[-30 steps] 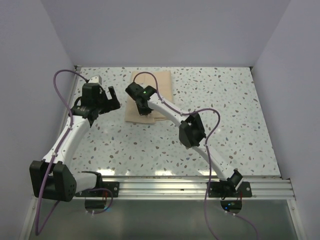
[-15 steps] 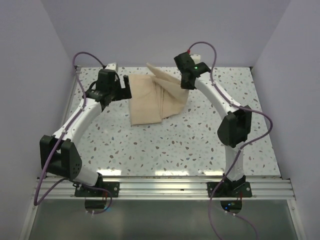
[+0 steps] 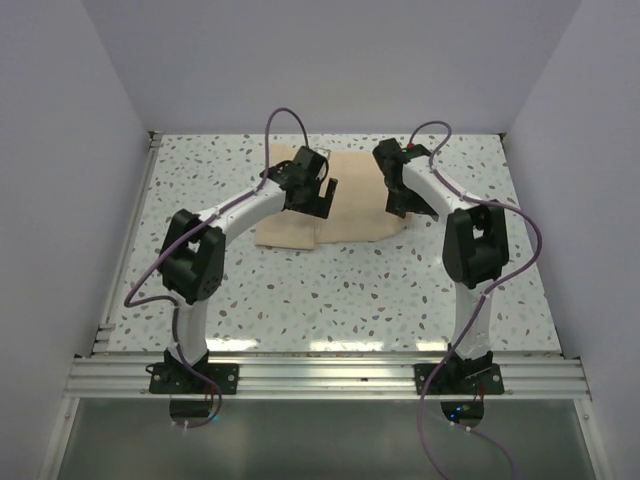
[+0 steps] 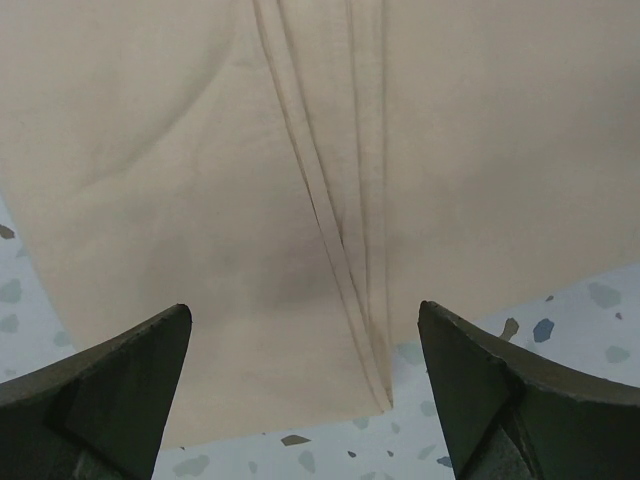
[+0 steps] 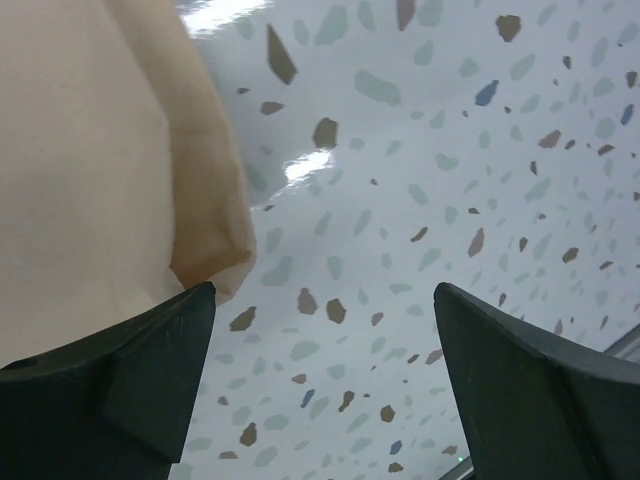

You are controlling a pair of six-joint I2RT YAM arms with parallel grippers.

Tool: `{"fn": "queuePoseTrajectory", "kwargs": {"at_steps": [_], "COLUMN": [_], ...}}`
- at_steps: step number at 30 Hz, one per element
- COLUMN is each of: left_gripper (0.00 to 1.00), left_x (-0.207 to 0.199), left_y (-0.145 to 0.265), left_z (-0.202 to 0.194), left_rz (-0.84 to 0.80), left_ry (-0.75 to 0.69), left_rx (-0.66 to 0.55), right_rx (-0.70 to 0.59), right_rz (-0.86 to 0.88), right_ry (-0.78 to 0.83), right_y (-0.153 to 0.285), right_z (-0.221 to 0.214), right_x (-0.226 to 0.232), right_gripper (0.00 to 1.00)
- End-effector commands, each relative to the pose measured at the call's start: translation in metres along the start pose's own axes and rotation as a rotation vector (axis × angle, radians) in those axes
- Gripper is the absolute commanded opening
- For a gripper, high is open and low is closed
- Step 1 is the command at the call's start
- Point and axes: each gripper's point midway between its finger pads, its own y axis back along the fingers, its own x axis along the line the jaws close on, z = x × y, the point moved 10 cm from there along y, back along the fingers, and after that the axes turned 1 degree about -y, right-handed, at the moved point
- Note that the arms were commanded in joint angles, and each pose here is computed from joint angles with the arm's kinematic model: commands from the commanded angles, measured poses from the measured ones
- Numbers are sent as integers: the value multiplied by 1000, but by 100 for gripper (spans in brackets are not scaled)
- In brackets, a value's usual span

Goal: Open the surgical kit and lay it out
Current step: Open the surgical kit at the center of the board.

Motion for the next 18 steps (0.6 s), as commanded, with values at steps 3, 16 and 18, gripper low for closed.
{"fn": "queuePoseTrajectory", "kwargs": {"at_steps": [3, 16, 18], "left_gripper": [97, 63, 56], "left_x": [-15, -18, -20], "left_y": [-5, -53, -59], "left_z": [-16, -52, -54], "left_rz": [96, 141, 121], "left_ry": [-102, -132, -136], "left_rx": [75, 229, 246], "right_rx": [-56, -84, -79], "right_rz": [-88, -77, -78], "right_ry": [-83, -106, -103], "right_y": [9, 18, 15], "right_z": [16, 40, 41], "right_x": [-40, -55, -54], "right_gripper": [96, 95, 95]}}
